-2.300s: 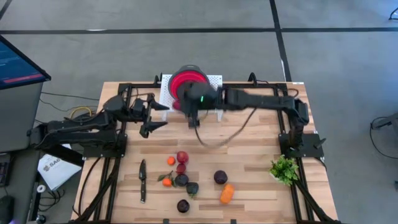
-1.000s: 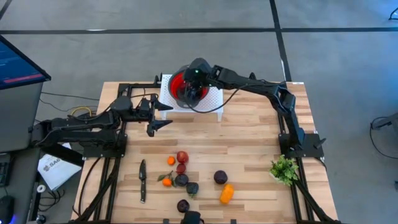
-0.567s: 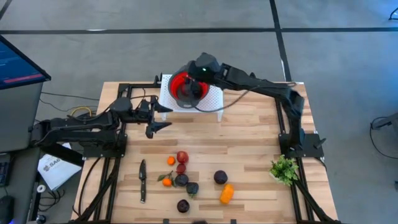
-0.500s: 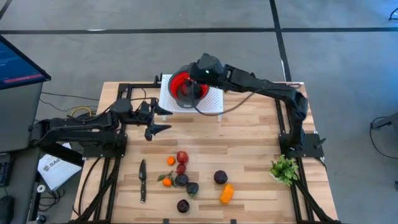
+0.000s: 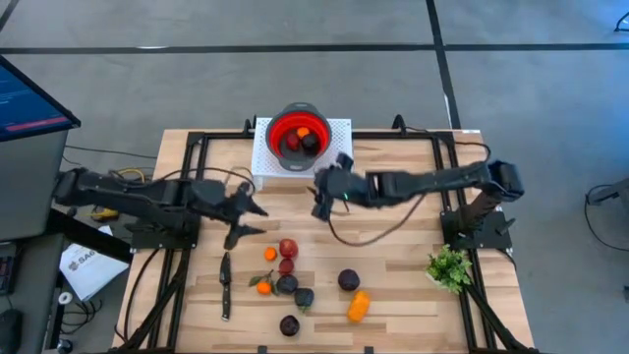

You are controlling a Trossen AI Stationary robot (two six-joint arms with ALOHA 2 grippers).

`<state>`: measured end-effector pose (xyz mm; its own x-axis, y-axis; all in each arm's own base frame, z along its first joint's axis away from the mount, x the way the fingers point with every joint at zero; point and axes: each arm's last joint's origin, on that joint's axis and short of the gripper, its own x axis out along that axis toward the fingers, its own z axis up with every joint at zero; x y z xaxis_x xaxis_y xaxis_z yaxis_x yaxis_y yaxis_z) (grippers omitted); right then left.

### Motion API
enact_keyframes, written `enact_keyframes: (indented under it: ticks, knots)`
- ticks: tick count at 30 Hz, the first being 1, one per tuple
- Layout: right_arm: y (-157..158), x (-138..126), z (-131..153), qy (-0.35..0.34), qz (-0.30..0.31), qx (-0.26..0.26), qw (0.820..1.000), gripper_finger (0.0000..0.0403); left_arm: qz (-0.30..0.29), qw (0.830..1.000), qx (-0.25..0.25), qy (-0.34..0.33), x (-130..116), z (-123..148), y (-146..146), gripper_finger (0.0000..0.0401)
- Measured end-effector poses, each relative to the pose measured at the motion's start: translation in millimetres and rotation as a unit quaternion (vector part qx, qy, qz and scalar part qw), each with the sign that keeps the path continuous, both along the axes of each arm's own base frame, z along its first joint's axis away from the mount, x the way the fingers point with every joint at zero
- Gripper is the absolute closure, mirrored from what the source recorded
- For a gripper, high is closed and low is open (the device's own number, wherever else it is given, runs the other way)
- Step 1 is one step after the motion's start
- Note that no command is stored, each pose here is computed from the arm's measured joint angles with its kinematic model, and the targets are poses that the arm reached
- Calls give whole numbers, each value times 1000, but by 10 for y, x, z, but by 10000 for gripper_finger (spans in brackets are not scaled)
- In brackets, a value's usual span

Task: Pick & Place Fruit
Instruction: Put the orange into the red strainer bowl

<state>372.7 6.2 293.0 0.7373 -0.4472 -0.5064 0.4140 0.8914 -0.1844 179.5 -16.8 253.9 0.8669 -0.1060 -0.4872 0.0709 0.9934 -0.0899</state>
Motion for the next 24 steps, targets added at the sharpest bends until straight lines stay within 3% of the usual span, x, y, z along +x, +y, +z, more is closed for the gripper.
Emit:
enact_keyframes:
  ticks: [7,13,19,24]
  knots:
    - [472,-125,-304,-22,-25,-13,999,247,-58,988,38,139,220,-433,-355,164]
    - [648,-171,-311,-23,-21,-32,999,266,-23,969,51,240,419,-886,-422,119]
    - [670,-191,-331,-5,-14,-44,999,280,24,965,33,258,571,-1135,-439,98]
    - [599,-199,-354,12,-27,-54,998,284,21,961,32,274,595,-1242,-476,119]
